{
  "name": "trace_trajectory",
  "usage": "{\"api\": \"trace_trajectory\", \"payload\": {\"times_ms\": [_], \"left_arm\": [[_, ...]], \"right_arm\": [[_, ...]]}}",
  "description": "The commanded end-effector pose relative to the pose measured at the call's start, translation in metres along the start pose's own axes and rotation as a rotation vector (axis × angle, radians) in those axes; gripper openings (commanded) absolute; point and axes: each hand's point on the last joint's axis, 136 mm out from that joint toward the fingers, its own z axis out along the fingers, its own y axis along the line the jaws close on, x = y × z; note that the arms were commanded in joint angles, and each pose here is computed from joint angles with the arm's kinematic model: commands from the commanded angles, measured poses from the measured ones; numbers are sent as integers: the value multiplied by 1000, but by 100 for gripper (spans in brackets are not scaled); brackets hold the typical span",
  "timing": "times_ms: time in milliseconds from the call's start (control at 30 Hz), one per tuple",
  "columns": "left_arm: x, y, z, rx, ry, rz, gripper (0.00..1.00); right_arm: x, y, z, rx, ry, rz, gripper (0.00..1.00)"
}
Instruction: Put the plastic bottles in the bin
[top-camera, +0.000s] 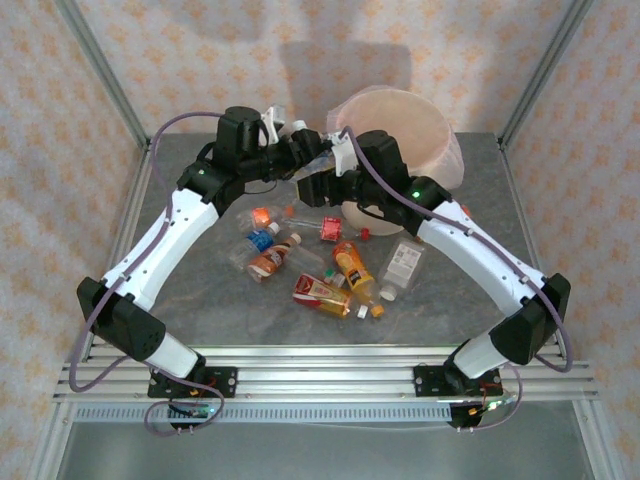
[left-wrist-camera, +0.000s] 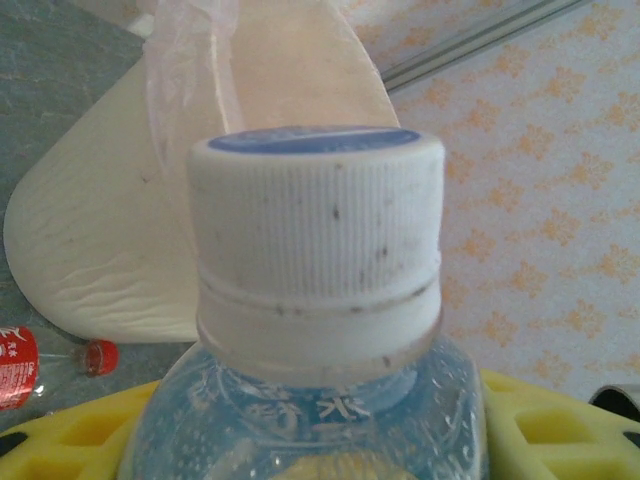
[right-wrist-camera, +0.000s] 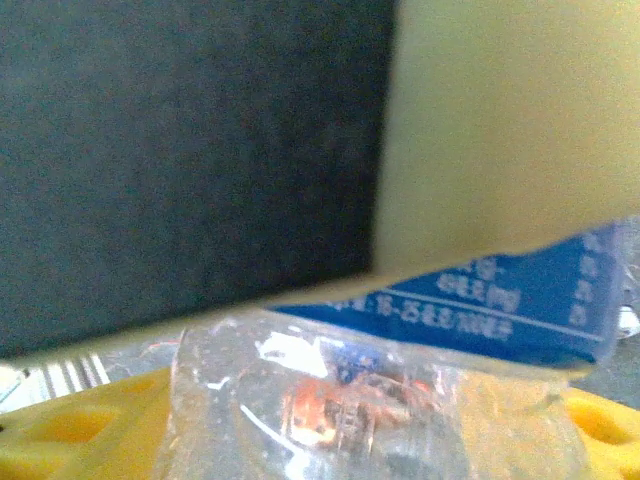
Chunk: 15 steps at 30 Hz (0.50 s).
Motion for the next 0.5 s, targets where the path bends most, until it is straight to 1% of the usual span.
{"api": "trace_trajectory", "payload": {"times_ms": [0,67,133,200,233,333,467], "left_arm": [[0,-19,-5,51,8,26,57],[-3,-20,-6,47,-3,30,67],[-7,-21,-8,41,-20,34,80],[-14,-24,-14,37,-44,42,98],[-17,-25,-17,37,-55,45,100],[-32,-34,-33,59,-105,66,100],[-54,-38,-69,37,-210,107,100]], "right_arm": [[-14,3,-4,10,-48,-36,55],[-13,2,-6,16,-49,-34,49],[-14,1,-8,26,-56,-33,47],[-15,-3,-13,51,-68,-32,44],[-16,-4,-15,65,-75,-30,44],[-19,-14,-21,126,-90,-25,43],[-25,-30,-30,215,-95,-10,41]]}}
